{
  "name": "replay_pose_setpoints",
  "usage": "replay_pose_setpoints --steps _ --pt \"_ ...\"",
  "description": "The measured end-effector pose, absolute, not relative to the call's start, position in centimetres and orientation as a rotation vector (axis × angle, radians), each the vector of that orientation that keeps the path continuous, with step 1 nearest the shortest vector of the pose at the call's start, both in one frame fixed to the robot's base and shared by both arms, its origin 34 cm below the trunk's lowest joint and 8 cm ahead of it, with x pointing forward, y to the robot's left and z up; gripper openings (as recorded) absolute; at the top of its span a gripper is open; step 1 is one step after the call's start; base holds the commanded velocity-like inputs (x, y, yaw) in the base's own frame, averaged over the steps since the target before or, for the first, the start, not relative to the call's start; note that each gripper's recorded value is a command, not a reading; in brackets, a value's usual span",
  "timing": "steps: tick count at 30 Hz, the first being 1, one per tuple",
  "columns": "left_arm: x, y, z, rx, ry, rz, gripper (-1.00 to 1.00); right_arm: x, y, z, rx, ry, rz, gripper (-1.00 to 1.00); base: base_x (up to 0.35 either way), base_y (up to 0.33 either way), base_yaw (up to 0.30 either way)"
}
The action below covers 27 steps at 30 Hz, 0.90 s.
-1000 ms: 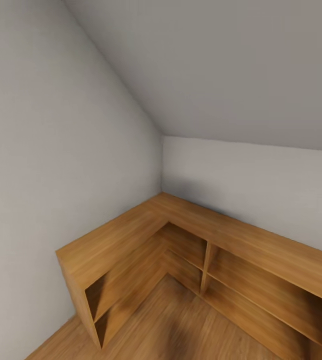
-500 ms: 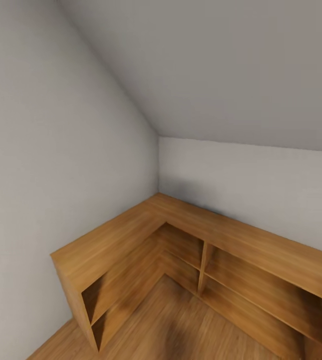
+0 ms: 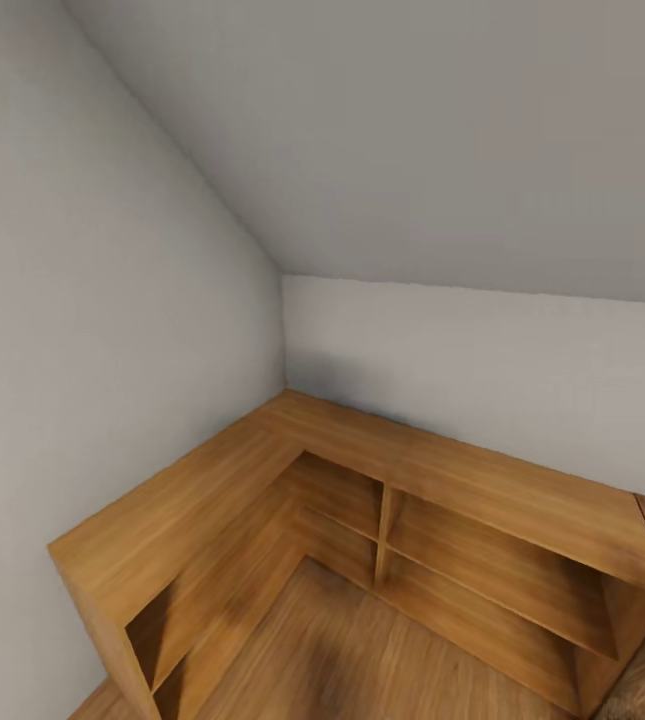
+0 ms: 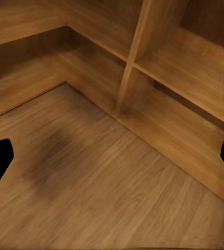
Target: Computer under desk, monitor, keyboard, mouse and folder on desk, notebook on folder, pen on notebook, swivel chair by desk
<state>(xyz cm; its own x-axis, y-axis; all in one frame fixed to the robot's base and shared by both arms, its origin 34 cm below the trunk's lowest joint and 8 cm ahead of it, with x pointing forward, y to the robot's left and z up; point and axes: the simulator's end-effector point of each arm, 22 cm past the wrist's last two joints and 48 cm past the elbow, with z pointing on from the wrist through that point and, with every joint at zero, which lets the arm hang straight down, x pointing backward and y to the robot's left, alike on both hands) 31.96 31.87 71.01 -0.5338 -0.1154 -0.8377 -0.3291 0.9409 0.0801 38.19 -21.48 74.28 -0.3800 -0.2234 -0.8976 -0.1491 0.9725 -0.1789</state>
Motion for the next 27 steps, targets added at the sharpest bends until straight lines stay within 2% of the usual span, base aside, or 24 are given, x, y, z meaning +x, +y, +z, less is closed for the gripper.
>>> replay_pose_setpoints --steps 16,27 --pt "31.95 31.96 71.02 -0.315 2.131 0.284 1.0 38.19 -21.57 74.26 -0.263 1.97 -0.084 1.0 0.004 0.011 -0.288" --pt "31.93 31.92 71.03 -0.315 2.131 0.284 1.0 38.17 -21.58 74.28 -0.262 1.97 -0.085 1.0 0.222 0.124 -0.3"
